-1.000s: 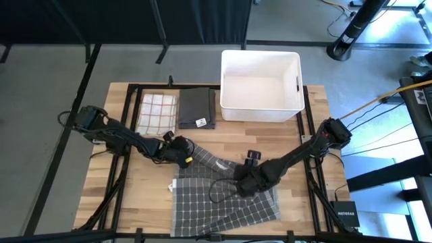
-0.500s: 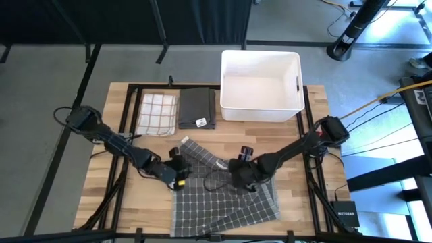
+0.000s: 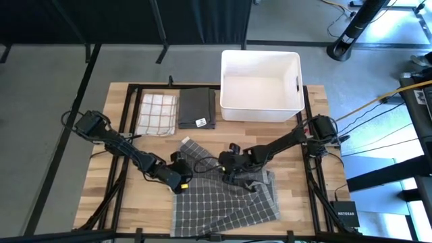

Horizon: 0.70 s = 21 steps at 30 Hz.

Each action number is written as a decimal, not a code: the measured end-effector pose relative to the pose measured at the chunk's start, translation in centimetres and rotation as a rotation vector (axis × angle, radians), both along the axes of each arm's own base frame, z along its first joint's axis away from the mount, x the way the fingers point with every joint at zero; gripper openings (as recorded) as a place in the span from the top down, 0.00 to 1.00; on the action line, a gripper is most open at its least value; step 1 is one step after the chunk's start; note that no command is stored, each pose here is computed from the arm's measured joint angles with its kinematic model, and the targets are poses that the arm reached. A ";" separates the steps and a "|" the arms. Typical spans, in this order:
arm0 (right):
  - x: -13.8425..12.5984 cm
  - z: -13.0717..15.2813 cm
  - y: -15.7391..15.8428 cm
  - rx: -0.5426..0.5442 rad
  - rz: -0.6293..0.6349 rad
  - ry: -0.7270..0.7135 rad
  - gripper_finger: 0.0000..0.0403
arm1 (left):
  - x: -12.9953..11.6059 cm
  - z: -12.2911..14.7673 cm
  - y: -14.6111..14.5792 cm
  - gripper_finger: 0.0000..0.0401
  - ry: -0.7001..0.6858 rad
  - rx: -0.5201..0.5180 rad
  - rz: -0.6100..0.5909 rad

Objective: Fold towel
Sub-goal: Fold the grey patterned towel

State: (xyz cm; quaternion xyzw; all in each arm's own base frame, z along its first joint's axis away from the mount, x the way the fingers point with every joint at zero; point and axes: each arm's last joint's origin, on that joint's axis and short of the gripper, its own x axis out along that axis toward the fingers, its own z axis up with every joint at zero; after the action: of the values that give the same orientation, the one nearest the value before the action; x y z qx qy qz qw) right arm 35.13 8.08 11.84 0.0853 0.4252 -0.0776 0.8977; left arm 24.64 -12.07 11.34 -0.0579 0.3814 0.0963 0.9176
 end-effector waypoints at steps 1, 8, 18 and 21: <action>0.0 0.0 0.0 -0.003 0.006 0.000 0.59 | 0.0 0.0 0.0 0.67 0.000 0.000 0.000; -0.1 0.0 0.3 -0.037 0.030 0.001 0.75 | 0.1 0.0 0.0 0.67 -0.004 0.000 -0.001; 0.0 2.1 0.2 -0.097 0.026 0.011 0.98 | 0.0 0.0 0.0 0.67 -0.004 -0.001 0.001; 0.2 2.6 0.1 -0.161 0.003 0.032 0.97 | 0.0 0.0 0.0 0.67 0.001 -0.011 -0.010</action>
State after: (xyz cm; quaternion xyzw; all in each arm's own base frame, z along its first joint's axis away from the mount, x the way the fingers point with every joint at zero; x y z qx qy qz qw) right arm 35.34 8.19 14.45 0.0110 0.4320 -0.1117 0.8948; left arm 24.68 -12.08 11.36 -0.0611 0.3828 0.0898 0.9174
